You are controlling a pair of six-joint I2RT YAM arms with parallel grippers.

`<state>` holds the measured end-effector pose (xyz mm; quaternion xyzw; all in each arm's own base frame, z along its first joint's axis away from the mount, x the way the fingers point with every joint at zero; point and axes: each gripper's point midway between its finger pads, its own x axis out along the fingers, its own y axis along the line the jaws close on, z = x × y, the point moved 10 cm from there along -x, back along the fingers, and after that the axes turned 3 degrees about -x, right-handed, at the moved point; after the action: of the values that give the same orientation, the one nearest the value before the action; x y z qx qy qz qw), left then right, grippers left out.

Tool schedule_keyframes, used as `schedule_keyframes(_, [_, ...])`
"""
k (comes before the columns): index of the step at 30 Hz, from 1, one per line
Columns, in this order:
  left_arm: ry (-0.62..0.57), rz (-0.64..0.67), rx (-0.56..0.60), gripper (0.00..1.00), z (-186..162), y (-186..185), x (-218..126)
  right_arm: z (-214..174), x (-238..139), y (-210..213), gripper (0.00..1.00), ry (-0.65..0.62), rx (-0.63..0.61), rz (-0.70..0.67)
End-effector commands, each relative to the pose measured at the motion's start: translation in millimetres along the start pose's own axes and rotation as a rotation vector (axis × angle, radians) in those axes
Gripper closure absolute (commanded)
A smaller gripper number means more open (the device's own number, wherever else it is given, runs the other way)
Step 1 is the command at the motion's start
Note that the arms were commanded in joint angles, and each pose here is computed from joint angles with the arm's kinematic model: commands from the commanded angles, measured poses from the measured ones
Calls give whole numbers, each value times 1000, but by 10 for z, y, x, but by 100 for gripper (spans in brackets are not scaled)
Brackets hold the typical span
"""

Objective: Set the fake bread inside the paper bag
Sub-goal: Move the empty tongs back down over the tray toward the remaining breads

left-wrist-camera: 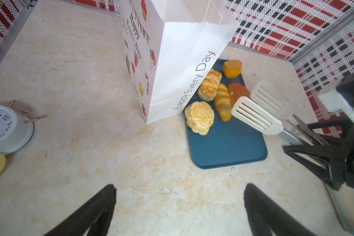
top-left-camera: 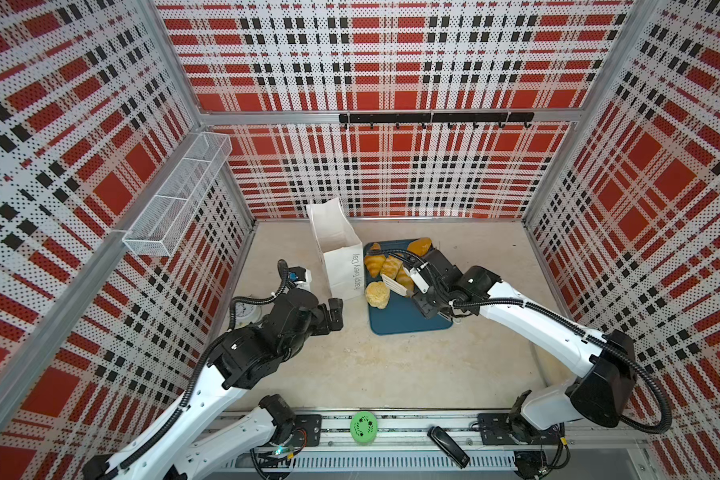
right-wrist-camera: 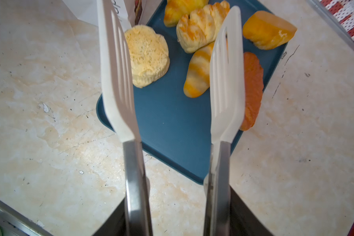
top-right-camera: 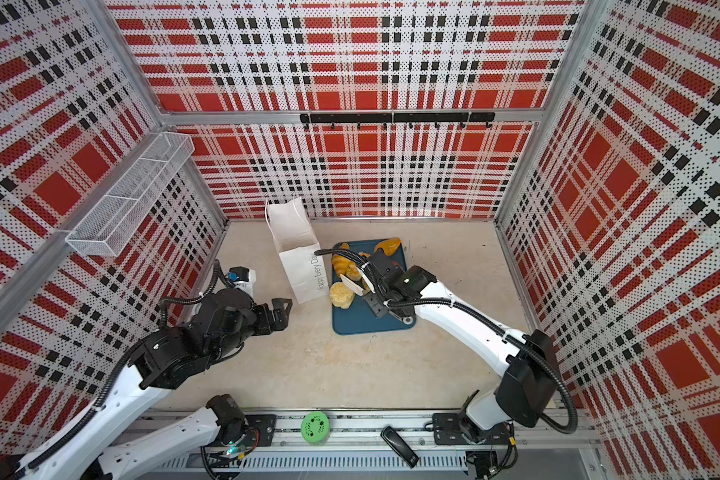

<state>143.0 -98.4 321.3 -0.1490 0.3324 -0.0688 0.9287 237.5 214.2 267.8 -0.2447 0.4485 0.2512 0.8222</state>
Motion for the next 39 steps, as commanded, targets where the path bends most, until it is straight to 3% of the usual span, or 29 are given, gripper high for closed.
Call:
schedule_keyframes(1, [-19, 14, -32, 1, -36, -13, 65, 58, -6, 16, 39, -65, 35, 39])
schedule_keyframes(20, [98, 41, -47, 1, -446, 44, 391, -103, 515, 161, 32, 35, 51, 94])
schedule_keyframes(39, [155, 33, -61, 1, -617, 29, 592, 180, 798, 222, 29, 55, 10, 80])
